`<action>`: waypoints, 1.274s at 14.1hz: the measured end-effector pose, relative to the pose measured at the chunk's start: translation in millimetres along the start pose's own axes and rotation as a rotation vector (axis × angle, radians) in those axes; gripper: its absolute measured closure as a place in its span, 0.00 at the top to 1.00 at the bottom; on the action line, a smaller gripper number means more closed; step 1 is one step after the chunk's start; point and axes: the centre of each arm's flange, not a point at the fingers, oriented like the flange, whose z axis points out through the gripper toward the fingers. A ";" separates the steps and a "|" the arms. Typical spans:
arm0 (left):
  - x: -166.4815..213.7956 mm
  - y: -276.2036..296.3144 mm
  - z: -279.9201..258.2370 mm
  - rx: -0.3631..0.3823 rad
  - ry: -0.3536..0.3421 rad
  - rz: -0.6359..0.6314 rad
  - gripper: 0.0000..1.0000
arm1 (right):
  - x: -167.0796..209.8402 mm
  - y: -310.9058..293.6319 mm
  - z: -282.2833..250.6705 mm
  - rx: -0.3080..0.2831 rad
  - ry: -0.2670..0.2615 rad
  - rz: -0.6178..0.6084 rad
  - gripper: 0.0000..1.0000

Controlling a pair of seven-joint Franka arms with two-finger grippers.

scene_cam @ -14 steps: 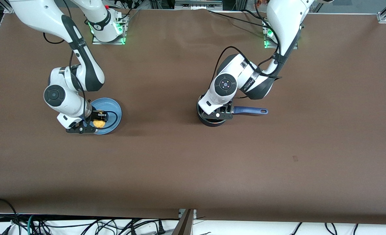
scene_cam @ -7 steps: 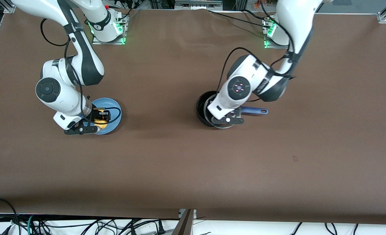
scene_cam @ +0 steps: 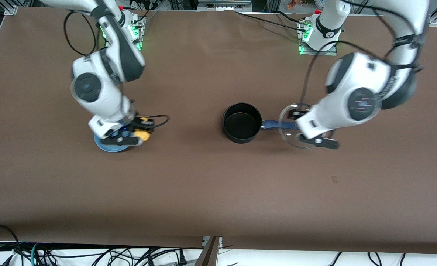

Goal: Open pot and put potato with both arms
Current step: 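Lift the lid off the pot while the right gripper carries the potato, then lower the potato into the pot while the left gripper sets the lid down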

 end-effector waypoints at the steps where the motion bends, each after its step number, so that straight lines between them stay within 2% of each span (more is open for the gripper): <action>1: -7.8 -26.0 -6.8 0.013 -0.007 0.026 0.42 | -13.9 -32.8 -1.3 0.008 0.005 0.036 0.55; 4: -26.8 -89.6 4.7 0.042 -0.029 0.066 0.42 | -50.8 -113.7 8.9 0.027 -0.001 0.143 0.55; 7: -34.9 -145.0 65.7 0.062 0.046 0.099 0.42 | -64.4 -167.1 22.4 0.062 0.000 0.231 0.55; 10: -54.3 -190.3 142.6 0.061 0.131 0.121 0.42 | -67.6 -210.0 29.4 0.126 0.019 0.275 0.55; 13: -66.8 -201.9 190.6 0.042 0.123 0.126 0.42 | -73.6 -240.6 53.6 0.203 0.045 0.299 0.54; 18: -50.2 -214.1 229.3 0.041 0.102 0.149 0.42 | -79.1 -258.9 91.7 0.271 0.066 0.304 0.54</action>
